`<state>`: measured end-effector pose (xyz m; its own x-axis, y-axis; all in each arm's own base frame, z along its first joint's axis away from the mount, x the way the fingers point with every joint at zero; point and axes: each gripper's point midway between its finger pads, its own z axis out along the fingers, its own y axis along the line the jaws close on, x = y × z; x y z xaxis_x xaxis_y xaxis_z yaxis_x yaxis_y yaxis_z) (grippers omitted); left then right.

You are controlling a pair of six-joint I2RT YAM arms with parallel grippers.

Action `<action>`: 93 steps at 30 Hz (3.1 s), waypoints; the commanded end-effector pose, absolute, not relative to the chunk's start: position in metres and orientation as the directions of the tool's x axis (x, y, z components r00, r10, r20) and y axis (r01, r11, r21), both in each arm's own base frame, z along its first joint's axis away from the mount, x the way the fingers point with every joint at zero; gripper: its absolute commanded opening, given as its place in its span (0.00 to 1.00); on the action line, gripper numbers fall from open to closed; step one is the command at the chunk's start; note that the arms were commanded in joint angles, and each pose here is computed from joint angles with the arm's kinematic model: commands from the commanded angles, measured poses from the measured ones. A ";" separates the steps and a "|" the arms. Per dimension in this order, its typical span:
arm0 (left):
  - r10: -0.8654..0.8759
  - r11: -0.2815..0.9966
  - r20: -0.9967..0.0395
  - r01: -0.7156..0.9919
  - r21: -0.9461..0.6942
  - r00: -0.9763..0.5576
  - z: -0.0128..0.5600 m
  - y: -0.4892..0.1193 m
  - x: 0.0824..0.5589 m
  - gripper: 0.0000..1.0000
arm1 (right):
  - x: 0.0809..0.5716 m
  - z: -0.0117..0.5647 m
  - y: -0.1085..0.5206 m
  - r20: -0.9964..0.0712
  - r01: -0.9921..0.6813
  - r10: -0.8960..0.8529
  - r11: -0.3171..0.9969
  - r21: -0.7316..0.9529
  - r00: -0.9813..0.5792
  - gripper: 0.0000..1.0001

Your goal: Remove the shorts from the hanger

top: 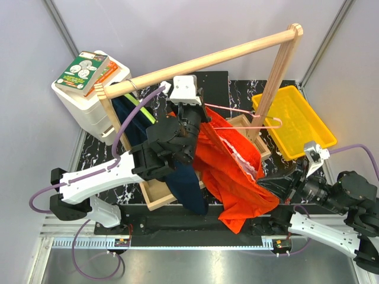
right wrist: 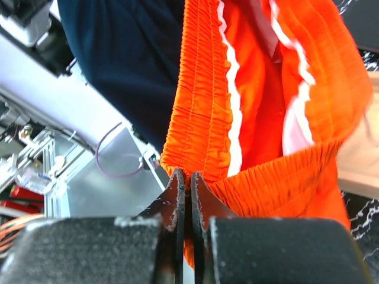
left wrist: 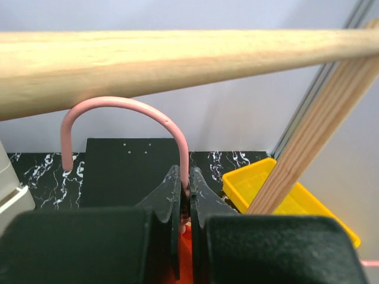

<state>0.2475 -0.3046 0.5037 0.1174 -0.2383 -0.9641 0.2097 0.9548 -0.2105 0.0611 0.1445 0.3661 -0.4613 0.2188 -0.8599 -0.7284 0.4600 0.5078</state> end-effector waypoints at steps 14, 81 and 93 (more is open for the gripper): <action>-0.688 0.677 -0.726 0.344 -0.651 -0.020 0.564 -0.260 0.221 0.00 | 0.120 0.344 0.154 -0.780 -0.465 0.386 0.641 0.610 -0.492 0.00; -0.414 0.419 -0.850 0.761 -0.496 -0.326 0.524 -0.322 0.143 0.00 | 0.272 0.078 0.237 -0.550 -0.288 -0.113 0.926 0.243 -0.828 1.00; -0.406 0.408 -0.854 0.772 -0.488 -0.326 0.522 -0.312 0.136 0.00 | 0.265 0.032 0.210 -0.503 -0.242 -0.210 0.970 -0.001 -0.839 1.00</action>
<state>0.1461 -0.3243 0.5030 -0.3361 -0.3610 -0.8699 0.7460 0.4617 -0.4798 0.2653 0.2317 0.0592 -0.8227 -0.1869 -0.5368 -0.2967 0.9467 0.1252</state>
